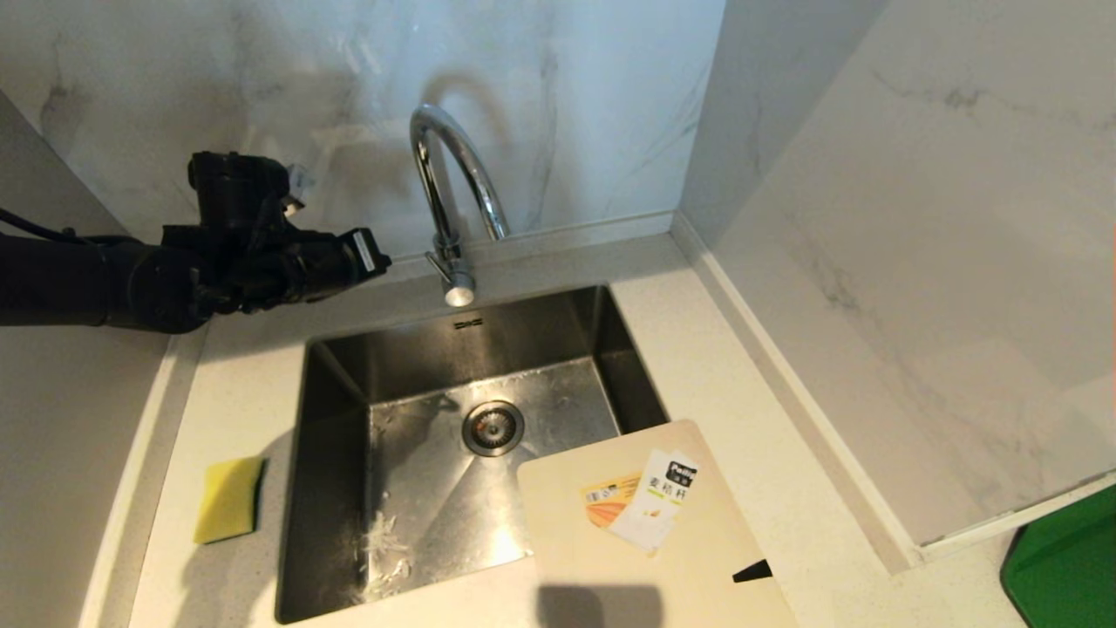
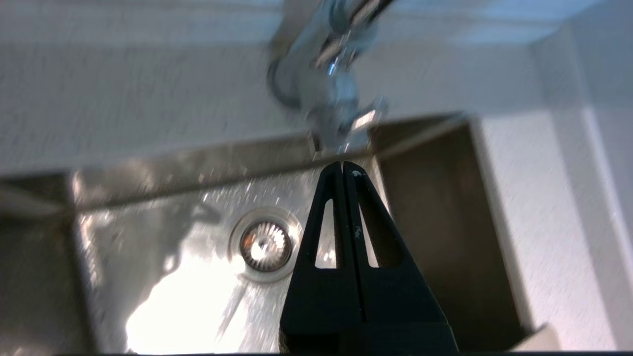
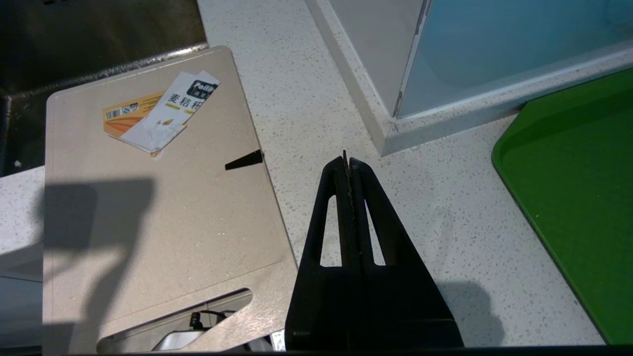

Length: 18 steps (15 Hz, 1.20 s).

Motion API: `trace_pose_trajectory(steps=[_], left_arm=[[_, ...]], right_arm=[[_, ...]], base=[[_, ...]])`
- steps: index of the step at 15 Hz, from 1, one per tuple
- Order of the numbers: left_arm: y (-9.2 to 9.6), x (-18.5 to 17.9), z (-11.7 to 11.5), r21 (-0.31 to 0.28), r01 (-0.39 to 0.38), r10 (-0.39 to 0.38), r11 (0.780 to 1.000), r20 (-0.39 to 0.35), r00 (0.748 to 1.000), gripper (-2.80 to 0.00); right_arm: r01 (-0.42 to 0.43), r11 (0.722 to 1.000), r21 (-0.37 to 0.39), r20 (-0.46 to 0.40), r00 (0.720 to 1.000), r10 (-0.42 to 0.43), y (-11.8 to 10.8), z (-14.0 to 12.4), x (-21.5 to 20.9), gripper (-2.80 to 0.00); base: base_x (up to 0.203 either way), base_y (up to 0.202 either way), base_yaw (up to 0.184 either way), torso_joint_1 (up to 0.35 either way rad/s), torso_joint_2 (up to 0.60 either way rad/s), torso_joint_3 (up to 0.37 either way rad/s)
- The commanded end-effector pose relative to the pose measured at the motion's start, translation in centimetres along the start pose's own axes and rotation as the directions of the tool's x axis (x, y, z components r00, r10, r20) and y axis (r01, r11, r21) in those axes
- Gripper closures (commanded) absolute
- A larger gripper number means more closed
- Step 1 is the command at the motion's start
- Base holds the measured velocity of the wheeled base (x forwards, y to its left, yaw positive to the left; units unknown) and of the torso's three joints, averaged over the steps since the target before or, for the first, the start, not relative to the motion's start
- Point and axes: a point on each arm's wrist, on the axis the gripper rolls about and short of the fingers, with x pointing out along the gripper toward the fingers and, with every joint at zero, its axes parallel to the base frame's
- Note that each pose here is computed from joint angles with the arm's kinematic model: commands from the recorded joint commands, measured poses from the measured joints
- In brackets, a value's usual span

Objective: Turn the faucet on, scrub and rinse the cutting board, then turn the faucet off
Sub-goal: Turn on the tap

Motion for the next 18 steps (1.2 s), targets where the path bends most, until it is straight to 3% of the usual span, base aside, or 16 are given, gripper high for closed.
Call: trace_pose_trajectory(steps=[1,5,9,18], left_arm=[[-0.1,1.1,0.3,-0.004,0.015,-0.015,1.0,0.046,0.999,0.0],[-0.8,3.3,0.1,-0.019,-0.04,0.042,0.999,0.116,0.992,0.0],[-1.4,4.7,0.3,-0.079,-0.01,0.021,0.997,0.141,0.99,0.0],[-1.6,7.2,-1.4,-0.195,0.003,0.017,0.981,0.101,0.995,0.0]], right_arm=[[0.0,1.0,0.0,-0.002,1.0,0.0,0.0,0.0,0.0,0.0],[0.0,1.0,0.0,-0.002,1.0,0.0,0.0,0.0,0.0,0.0],[0.0,1.0,0.0,-0.002,1.0,0.0,0.0,0.0,0.0,0.0],[0.0,1.0,0.0,-0.002,1.0,0.0,0.0,0.0,0.0,0.0]], base=[[0.0,0.0,0.0,0.0,0.0,0.0],[0.0,0.0,0.0,0.0,0.0,0.0],[0.0,0.0,0.0,0.0,0.0,0.0],[0.0,0.0,0.0,0.0,0.0,0.0]])
